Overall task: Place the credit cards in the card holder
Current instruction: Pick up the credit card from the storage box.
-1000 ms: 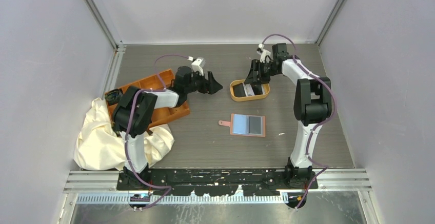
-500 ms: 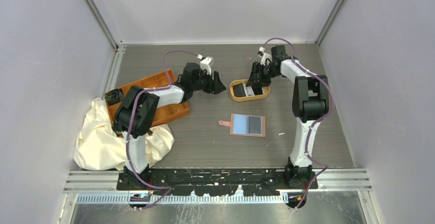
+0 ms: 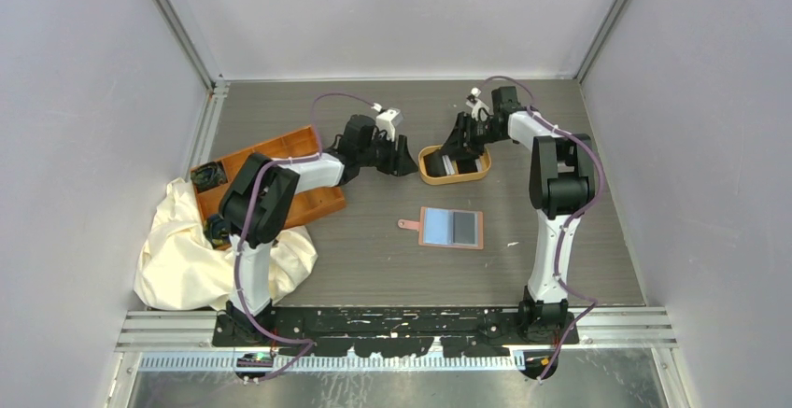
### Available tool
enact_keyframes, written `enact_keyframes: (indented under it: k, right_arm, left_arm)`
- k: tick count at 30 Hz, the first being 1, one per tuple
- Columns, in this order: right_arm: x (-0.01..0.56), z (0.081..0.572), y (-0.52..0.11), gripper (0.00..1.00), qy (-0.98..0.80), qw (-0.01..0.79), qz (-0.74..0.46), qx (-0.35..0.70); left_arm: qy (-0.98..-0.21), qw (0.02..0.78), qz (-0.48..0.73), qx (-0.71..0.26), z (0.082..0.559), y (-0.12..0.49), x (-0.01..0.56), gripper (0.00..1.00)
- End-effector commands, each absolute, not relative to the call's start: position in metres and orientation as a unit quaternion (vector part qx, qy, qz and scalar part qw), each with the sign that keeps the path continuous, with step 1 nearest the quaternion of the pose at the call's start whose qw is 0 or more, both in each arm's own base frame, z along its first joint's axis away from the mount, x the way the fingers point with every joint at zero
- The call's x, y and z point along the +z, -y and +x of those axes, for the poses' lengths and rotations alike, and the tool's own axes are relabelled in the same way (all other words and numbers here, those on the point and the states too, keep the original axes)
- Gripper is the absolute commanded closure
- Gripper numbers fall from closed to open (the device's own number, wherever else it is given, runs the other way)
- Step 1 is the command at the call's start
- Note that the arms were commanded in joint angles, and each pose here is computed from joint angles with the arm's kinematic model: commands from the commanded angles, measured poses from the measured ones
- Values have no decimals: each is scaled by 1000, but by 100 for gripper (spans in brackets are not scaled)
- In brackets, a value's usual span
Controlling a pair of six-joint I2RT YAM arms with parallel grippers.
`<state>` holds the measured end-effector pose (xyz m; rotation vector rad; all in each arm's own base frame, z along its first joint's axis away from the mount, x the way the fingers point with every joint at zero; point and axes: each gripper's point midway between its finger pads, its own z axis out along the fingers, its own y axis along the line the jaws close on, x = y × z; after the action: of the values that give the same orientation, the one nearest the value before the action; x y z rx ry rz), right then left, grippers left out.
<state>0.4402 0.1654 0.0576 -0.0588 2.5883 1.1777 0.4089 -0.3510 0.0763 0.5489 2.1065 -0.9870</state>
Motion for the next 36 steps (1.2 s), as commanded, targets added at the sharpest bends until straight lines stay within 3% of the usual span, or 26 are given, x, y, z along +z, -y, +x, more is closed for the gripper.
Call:
enact_keyframes:
  k: [1, 11, 22, 36]
  right_arm:
    - [86, 445, -184, 53, -866, 155, -20, 476]
    - [83, 441, -186, 57, -867, 139, -10, 479]
    - [62, 430, -197, 54, -896, 119, -50, 426]
    - [76, 426, -206, 55, -886, 118, -66, 443]
  left_arm:
    - [-800, 384, 233, -397, 415, 360, 96, 51]
    - [-800, 380, 234, -401, 414, 362, 95, 52]
    - [-798, 381, 235, -403, 414, 363, 96, 52]
    - [-799, 381, 234, -401, 414, 362, 96, 52]
